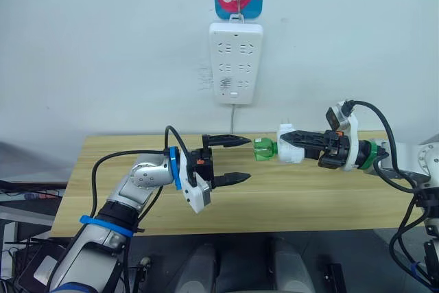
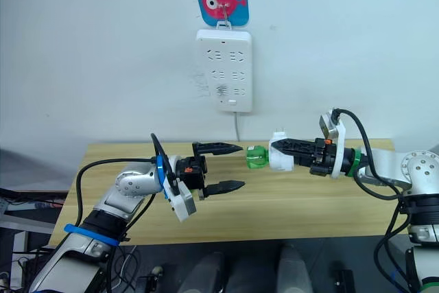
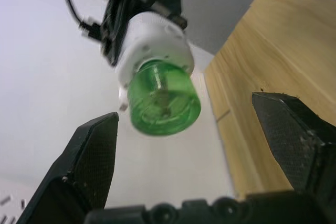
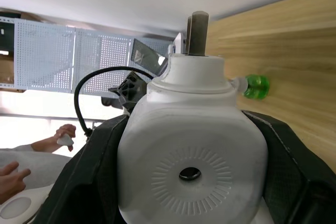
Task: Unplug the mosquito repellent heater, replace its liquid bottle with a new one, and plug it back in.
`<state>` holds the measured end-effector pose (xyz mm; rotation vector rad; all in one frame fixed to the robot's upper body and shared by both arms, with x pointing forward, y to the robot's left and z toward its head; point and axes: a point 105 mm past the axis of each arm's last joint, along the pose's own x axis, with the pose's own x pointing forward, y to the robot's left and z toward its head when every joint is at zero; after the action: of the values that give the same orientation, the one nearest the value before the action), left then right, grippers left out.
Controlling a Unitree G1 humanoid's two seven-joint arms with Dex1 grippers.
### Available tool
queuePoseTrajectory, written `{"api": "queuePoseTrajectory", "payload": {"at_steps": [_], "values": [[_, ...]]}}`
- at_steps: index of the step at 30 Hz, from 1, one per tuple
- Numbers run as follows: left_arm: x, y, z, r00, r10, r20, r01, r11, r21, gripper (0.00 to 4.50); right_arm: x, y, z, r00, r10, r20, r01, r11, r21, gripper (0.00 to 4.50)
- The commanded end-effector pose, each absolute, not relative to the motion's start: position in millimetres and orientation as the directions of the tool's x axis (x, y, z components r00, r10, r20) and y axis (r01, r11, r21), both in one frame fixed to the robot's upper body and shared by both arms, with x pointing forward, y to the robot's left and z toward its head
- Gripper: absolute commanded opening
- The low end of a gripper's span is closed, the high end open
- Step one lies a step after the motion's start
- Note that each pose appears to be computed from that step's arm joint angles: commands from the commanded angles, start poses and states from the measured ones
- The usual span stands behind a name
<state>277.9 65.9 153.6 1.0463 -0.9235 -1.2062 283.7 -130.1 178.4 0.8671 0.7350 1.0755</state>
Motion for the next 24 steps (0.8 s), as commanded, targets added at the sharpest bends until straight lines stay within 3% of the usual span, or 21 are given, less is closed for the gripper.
{"api": "queuePoseTrajectory", "payload": {"at_steps": [1,13,16,21,24], "values": [[282.5,58.5,169.7,0.124,-0.989,0.084,0.156,0.103,0.982,4.47,275.4,-123.0,189.8,0.267,0.963,-0.046,-0.478,0.174,0.861,3.05],[276.6,49.6,177.3,0.052,-0.987,0.149,0.102,0.154,0.983,4.47,274.4,-118.3,187.9,0.263,0.964,-0.042,-0.479,0.169,0.861,3.05],[273.8,49.2,176.7,0.033,-0.988,0.148,0.101,0.15,0.983,3.91,274.8,-118.0,188.1,0.264,0.964,-0.039,-0.479,0.167,0.862,3.05],[275.8,49.7,172.0,0.044,-0.99,0.134,0.132,0.138,0.981,2.42,273.7,-117.6,188.7,0.257,0.966,-0.039,-0.483,0.163,0.86,3.05],[275.9,49.6,170.5,0.047,-0.989,0.143,0.167,0.149,0.975,2.23,271.9,-116.7,188.8,0.248,0.968,-0.037,-0.487,0.158,0.859,3.05]]}}
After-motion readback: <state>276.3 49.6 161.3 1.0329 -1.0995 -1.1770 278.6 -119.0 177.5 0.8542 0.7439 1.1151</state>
